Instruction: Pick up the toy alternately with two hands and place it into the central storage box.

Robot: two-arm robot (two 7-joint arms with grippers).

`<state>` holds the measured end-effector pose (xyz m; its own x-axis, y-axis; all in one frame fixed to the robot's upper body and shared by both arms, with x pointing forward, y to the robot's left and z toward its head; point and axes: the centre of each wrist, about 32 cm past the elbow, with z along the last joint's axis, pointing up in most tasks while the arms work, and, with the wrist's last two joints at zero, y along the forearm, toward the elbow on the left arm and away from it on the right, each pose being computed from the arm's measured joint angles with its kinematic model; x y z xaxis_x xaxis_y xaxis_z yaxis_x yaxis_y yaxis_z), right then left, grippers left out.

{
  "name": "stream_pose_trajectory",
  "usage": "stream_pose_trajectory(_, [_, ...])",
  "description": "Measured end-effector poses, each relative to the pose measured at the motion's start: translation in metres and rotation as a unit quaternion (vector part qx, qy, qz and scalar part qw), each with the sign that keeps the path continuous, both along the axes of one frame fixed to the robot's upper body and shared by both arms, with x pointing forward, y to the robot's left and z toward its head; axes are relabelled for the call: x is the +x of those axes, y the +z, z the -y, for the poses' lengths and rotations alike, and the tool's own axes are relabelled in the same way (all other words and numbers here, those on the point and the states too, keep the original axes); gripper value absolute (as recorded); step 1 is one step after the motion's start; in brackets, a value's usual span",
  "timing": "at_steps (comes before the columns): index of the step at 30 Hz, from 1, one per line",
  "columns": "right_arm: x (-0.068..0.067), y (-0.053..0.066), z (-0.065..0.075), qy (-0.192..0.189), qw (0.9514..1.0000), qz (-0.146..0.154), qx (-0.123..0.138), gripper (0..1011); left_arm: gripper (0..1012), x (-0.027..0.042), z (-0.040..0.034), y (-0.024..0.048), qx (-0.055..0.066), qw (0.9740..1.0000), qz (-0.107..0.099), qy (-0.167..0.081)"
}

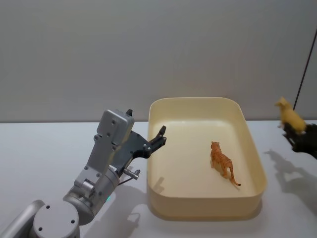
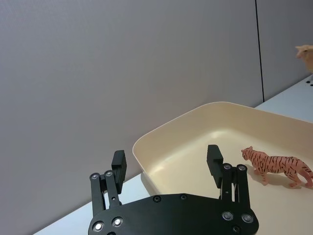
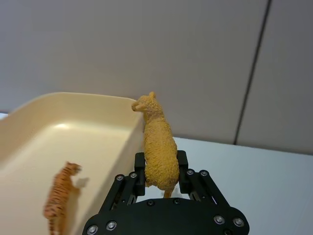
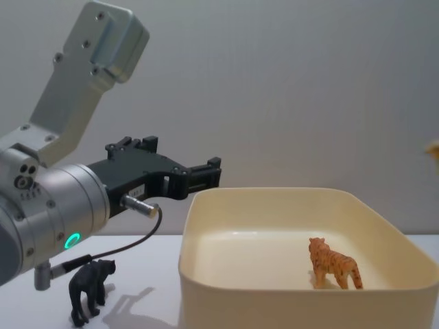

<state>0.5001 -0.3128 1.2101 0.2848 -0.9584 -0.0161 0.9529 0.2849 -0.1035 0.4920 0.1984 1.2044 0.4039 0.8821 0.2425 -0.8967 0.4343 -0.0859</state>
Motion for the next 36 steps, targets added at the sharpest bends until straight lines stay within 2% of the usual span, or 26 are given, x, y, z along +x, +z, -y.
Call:
stream_pose_trajectory(3, [0.002, 0.006, -0.008, 0.015, 0.9999, 0.002, 0.006, 345, 1002, 0.0, 0.0, 0.0, 0.0, 1.0, 0.0, 0.0])
stream_pose_trajectory(6, [0.007, 0.014, -0.022, 0.038, 0.9992, 0.002, 0.009, 346, 1002, 0.0, 0.0, 0.0, 0.0, 1.0, 0.0, 0.0])
stream_pose_trajectory(14, [0.018, 0.024, -0.048, 0.074, 0.9972, -0.008, -0.003, 357, 1002, 0.0, 0.0, 0.0, 0.0, 1.0, 0.0, 0.0])
stream_pose_trajectory(22, [0.024, 0.028, -0.062, 0.092, 0.9956, -0.015, -0.012, 580, 1002, 0.0, 0.0, 0.0, 0.0, 1.0, 0.0, 0.0])
stream_pose_trajectory(26, [0.026, 0.029, -0.067, 0.098, 0.9949, -0.017, -0.015, 745, 1001, 0.0, 0.0, 0.0, 0.0, 1.0, 0.0, 0.0])
stream_pose_trajectory(30, [0.027, 0.03, -0.069, 0.101, 0.9946, -0.018, -0.017, 830, 1001, -0.0009, -0.0007, -0.0001, 0.0, 1.0, -0.001, 0.001])
stream_pose_trajectory(36, [0.028, 0.031, -0.073, 0.106, 0.994, -0.02, -0.02, 1001, 1001, -0.0106, -0.0057, 0.0004, -0.003, 0.9998, -0.005, 0.019])
